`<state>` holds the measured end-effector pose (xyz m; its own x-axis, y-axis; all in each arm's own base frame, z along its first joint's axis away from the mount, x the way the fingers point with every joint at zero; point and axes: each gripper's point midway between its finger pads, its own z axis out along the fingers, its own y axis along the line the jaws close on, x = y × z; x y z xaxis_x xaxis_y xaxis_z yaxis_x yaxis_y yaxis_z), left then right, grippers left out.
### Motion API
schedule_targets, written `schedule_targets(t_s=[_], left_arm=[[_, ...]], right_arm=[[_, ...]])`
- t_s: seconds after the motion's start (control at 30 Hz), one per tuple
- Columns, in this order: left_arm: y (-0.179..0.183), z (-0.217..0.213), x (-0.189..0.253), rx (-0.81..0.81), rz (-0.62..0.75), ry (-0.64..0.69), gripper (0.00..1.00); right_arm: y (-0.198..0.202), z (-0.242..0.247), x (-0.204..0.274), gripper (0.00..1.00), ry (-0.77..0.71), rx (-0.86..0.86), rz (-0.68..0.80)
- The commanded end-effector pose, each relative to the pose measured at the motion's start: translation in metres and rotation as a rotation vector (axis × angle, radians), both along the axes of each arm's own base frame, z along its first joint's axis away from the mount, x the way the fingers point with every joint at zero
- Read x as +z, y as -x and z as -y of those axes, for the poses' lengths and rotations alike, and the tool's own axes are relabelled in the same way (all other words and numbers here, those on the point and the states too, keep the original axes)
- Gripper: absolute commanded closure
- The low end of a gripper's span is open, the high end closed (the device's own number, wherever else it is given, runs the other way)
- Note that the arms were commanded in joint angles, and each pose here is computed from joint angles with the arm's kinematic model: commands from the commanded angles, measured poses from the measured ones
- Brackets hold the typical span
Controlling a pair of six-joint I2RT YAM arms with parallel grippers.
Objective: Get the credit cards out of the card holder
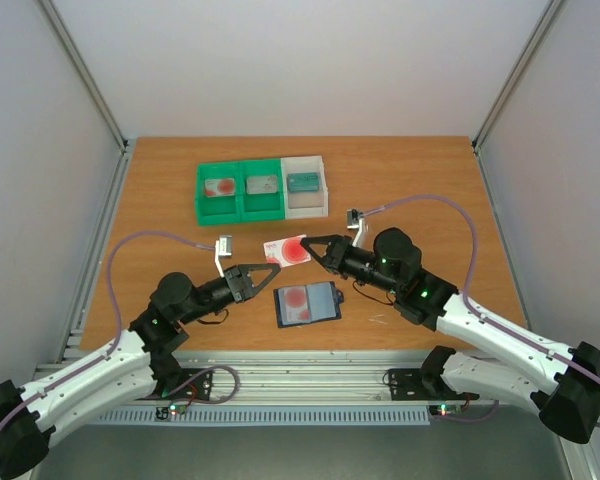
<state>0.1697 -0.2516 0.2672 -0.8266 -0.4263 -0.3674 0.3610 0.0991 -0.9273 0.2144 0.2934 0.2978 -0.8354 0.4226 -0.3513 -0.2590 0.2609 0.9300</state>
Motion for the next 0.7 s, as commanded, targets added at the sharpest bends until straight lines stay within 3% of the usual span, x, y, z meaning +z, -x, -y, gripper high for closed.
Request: schedule_targets(t_s=[0.0, 0.2, 0.33, 0.5, 0.67], left_arm=[[0.002, -0.003, 0.023, 0.007, 0.063, 0.092, 1.0], [0.002, -0.004, 0.021, 0.012, 0.07, 0.078, 1.0], [0.0, -0.006, 0.016, 0.029, 0.068, 0.049, 1.0], [-0.005, -0.01, 0.002, 0.071, 0.054, -0.033, 1.0], [-0.009, -0.016, -0.008, 0.097, 0.046, -0.172, 1.0]], right_arm=[[-0.002, 0.004, 0.0, 0.99, -0.011, -0.032, 0.008], [0.0, 0.005, -0.006, 0.99, 0.003, -0.032, 0.011], [0.001, 0.009, -0.01, 0.89, 0.048, -0.039, 0.019], [0.001, 0.025, -0.02, 0.67, 0.157, -0.084, 0.058], [0.009, 0.037, -0.026, 0.35, 0.242, -0.071, 0.098]])
